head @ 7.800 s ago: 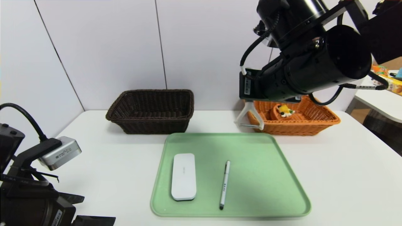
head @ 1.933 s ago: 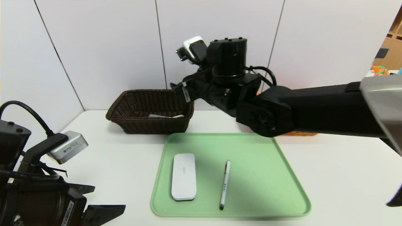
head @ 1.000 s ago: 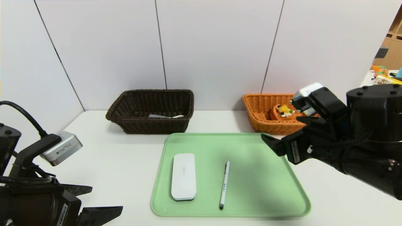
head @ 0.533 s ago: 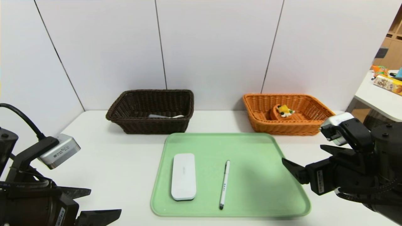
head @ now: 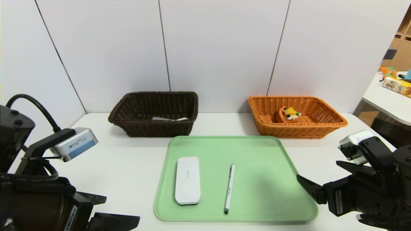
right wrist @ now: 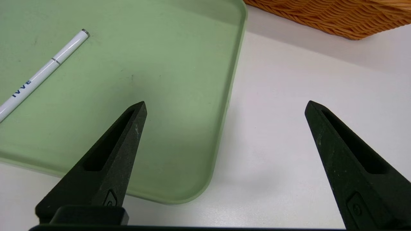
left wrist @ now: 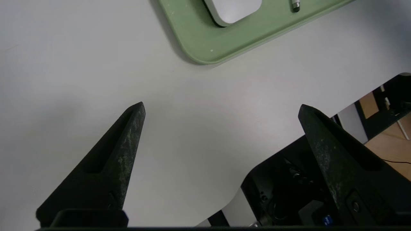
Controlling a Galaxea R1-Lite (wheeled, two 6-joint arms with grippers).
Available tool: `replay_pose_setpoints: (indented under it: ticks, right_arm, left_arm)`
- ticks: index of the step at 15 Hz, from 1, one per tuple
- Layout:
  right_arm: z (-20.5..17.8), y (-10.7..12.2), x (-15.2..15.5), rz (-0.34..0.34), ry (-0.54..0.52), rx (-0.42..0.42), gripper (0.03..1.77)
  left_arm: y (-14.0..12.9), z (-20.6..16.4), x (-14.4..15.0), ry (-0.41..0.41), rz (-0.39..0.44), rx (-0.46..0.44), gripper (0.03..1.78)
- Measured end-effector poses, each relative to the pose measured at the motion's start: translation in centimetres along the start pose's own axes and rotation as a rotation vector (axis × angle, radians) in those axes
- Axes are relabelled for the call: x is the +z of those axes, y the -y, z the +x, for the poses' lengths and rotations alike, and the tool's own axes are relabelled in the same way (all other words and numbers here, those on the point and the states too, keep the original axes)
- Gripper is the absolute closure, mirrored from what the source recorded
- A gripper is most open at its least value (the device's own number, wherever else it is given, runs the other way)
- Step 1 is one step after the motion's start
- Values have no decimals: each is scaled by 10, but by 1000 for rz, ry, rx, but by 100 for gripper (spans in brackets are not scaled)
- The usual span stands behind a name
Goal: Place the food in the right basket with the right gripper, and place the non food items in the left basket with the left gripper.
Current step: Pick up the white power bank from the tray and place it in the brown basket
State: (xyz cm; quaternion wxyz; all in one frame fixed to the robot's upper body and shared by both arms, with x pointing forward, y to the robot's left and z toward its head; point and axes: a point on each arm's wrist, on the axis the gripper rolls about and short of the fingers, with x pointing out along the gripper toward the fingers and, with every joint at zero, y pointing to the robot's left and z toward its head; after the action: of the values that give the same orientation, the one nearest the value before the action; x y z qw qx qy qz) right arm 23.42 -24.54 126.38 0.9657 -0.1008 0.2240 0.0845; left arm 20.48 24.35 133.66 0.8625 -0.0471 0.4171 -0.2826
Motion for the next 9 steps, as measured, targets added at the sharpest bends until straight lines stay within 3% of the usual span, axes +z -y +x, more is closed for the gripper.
replay_pose_setpoints:
  ticks: [9]
  right_arm:
    - [-4,0,-4,22,7,9,11]
  left_arm:
    - [61,29,45,-131,-36,29,12]
